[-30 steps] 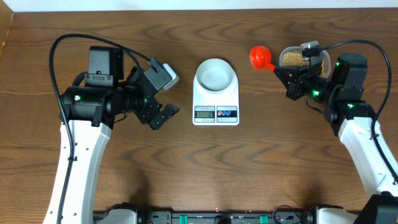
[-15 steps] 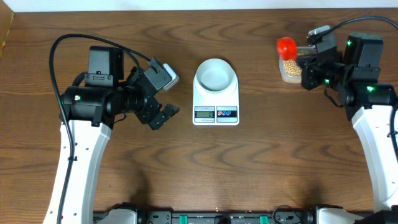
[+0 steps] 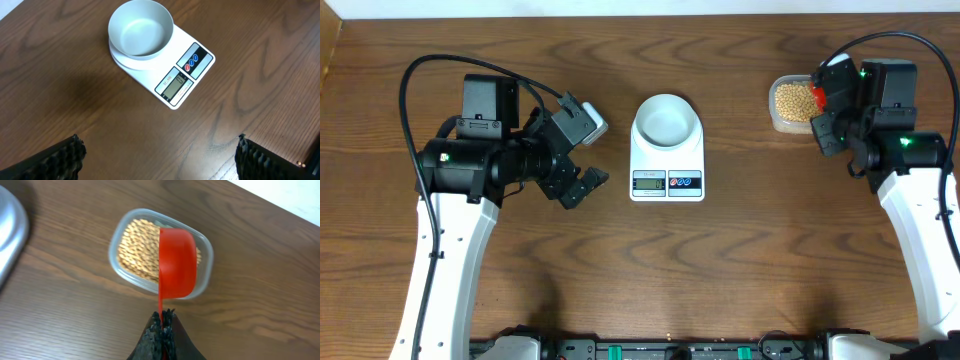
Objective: Scoop item into bowl and weigh 50g on scale
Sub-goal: 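Carry the red scoop with the right gripper over the soybean tub, then lower the scoop into the soybeans and scoop with the right gripper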
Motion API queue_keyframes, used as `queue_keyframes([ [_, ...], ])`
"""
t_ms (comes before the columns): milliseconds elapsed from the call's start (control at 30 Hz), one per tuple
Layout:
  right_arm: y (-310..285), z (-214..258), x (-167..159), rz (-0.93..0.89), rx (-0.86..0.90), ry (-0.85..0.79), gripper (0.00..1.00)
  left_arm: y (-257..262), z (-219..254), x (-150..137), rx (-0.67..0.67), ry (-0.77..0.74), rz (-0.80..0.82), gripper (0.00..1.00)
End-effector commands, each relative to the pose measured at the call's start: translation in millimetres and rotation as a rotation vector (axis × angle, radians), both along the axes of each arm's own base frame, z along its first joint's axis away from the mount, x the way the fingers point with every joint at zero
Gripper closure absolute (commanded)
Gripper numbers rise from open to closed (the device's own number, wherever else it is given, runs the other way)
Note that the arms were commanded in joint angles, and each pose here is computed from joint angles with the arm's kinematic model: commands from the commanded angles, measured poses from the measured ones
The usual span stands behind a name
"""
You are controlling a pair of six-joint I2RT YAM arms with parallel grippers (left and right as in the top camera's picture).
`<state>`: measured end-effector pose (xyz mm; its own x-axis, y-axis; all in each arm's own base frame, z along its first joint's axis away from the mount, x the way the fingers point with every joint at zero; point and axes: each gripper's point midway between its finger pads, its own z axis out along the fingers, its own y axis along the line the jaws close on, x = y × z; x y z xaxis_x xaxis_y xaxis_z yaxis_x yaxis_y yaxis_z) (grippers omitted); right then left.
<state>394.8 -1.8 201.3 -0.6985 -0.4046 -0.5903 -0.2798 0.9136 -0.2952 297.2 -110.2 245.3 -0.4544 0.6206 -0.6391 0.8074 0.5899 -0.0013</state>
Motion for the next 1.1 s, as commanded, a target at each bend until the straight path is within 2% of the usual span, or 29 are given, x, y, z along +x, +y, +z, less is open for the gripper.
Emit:
queue_keyframes([
  [0,-7.2,-6.4,6.1,-0.013,-0.062,0.020,0.99,-1.5,7.5,0.9,-0.013,-0.019,-0.011,0.02],
  [433,-6.9,-51.8,28.0,-0.012,-0.065,0.093,0.99,-1.5,7.6,0.9,-0.012,-0.020,-0.011,0.02],
  [800,-6.6,-81.0,34.5,-0.016,-0.060,0.149,0.99,-1.5,7.6,0.9,-0.012,-0.020,-0.011,0.02],
  [1067,10.5,-100.6,34.4,0.022,0.087,0.196,0.99,-1.5,7.6,0.9,-0.012,-0.020,-0.011,0.02],
])
